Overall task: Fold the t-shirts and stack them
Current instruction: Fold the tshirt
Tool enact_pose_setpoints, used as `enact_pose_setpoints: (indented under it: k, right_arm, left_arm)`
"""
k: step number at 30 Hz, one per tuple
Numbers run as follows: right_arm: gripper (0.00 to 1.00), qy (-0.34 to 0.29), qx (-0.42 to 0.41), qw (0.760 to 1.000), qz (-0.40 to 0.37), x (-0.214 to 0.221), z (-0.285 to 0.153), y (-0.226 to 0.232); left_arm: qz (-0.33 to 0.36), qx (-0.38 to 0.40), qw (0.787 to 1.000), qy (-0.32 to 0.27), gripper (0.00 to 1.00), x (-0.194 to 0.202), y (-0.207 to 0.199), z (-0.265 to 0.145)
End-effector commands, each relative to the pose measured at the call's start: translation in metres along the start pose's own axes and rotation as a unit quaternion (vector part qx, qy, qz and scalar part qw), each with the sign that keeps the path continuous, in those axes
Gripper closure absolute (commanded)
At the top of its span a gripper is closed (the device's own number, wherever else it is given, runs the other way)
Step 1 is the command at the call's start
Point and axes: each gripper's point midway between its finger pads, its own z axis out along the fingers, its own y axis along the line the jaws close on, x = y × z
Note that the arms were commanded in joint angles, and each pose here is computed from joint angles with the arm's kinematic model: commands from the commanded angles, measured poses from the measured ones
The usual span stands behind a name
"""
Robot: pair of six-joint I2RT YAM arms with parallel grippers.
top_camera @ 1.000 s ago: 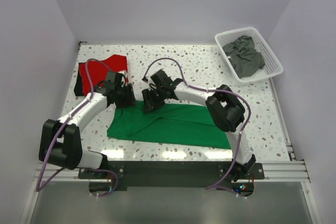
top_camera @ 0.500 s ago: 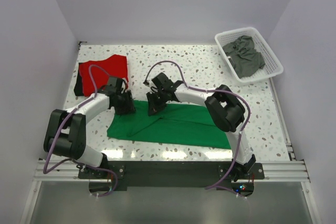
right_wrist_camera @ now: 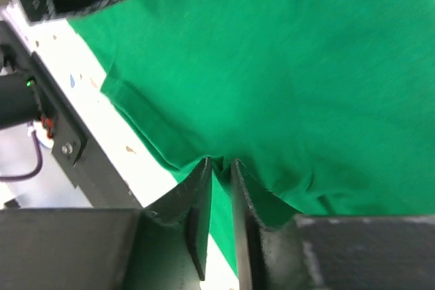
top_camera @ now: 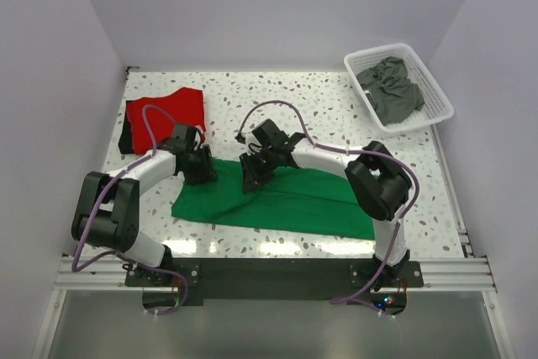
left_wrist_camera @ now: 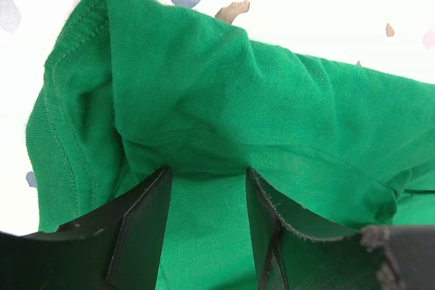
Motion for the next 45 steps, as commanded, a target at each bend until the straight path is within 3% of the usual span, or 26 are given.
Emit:
enact_pose_setpoints:
  k: [1,10,16,20,25,31,36,45]
  right_arm:
    - [0.77,0.001,-0.033,0.999,-0.023,0.004,-0.021,0.020]
    - [0.68,0.035,-0.027,0.998,-0.043,0.027,-0.042,0.023]
    - [0.63,-0.016,0.016,0.999,-0.028,0.002,-0.060,0.022]
    - [0.60,-0.048,0.101,0.993,0.034,0.001,-0.068,-0.020]
    - [0.59,-0.088,0.206,0.965,0.137,0.012,-0.112,-0.094]
    - [0.56,-0.095,0.319,0.917,0.220,0.068,-0.163,-0.159]
    - [0.55,-0.077,0.390,0.879,0.264,0.119,-0.180,-0.201]
    - [0.55,-0.010,0.422,0.855,0.301,0.169,-0.178,-0.239]
  left_arm:
    - [-0.008,-0.022,1.000,0.011,0.47,0.008,0.014,0.012]
    - [-0.006,-0.017,1.000,0.002,0.47,0.000,0.010,0.007]
    - [-0.008,0.033,0.999,-0.026,0.46,-0.020,-0.016,-0.017]
    - [-0.011,0.050,0.997,-0.061,0.45,-0.044,-0.031,-0.041]
    - [-0.011,0.028,0.995,-0.091,0.43,-0.066,-0.028,-0.056]
    - [-0.014,-0.002,0.995,-0.100,0.42,-0.079,-0.014,-0.050]
    - [-0.017,-0.014,0.994,-0.105,0.42,-0.090,-0.009,-0.041]
    - [-0.013,-0.033,0.994,-0.108,0.42,-0.097,-0.002,-0.028]
